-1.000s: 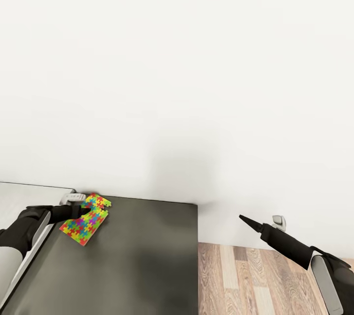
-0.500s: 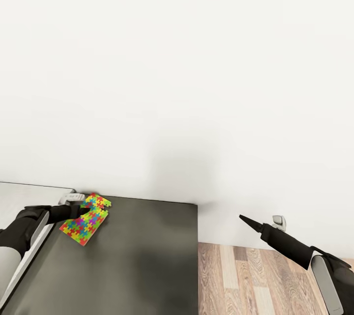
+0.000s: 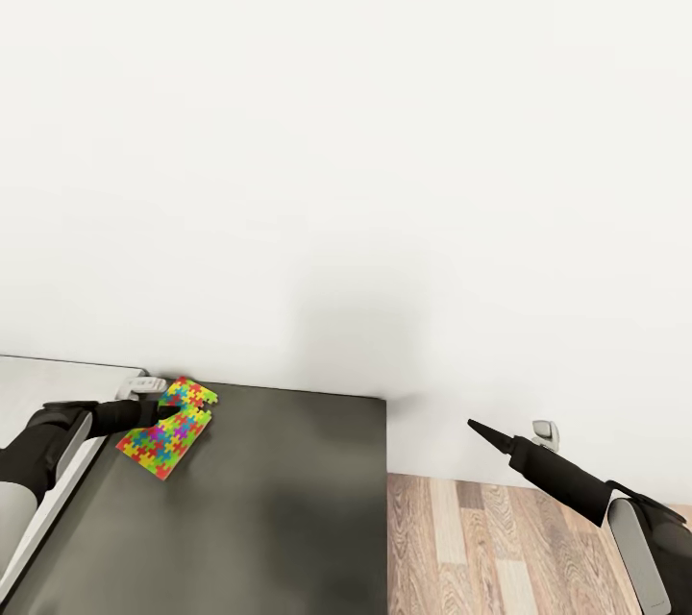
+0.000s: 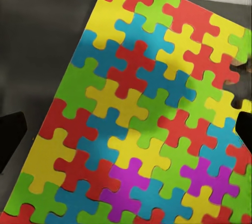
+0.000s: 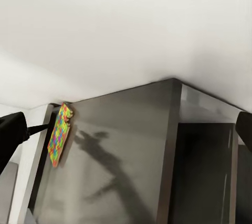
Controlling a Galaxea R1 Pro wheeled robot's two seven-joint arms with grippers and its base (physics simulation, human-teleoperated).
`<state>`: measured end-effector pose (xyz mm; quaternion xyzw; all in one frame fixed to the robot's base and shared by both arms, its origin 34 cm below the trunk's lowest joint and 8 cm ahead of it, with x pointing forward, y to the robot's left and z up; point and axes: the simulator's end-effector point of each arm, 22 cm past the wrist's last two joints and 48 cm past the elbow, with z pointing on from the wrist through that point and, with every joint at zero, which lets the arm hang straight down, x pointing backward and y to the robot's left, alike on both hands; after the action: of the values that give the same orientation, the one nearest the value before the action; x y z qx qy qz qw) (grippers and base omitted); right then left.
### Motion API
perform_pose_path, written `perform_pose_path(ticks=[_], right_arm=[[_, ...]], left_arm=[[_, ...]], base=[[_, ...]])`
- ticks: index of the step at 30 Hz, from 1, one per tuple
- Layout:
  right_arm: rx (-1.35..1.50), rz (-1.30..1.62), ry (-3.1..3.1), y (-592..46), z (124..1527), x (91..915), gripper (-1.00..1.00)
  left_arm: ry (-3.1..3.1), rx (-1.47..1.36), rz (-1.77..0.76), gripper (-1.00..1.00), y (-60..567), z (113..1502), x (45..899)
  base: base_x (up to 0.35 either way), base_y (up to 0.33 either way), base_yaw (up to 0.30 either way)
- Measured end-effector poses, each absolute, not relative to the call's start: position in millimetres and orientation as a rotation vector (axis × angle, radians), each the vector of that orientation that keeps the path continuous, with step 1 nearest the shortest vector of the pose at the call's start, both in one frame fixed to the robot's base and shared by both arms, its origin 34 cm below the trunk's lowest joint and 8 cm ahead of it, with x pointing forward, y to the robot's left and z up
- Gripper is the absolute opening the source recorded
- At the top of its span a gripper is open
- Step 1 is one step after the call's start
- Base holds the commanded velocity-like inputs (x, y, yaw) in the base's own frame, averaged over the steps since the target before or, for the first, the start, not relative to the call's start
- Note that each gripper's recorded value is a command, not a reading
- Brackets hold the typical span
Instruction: Put all the toys in the child's room - the three board games (two on the bed and one on the table), the two jigsaw puzzles on the table, and the tennis ball on the table - inside the toy box on the table in the child's room.
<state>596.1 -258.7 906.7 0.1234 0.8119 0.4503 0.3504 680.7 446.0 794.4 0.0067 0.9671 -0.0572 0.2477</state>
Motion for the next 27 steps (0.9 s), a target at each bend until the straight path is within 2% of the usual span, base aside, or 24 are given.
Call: perform_pose_path(ticks=[27], right_arm=[[0.324,1.168,2.109,-258.7,903.2,595.3,1.00]], left_arm=[[2.636,0.014,-0.186,1.00,443.0,791.9,679.9]], base=[[0.000,0.000,0.000]])
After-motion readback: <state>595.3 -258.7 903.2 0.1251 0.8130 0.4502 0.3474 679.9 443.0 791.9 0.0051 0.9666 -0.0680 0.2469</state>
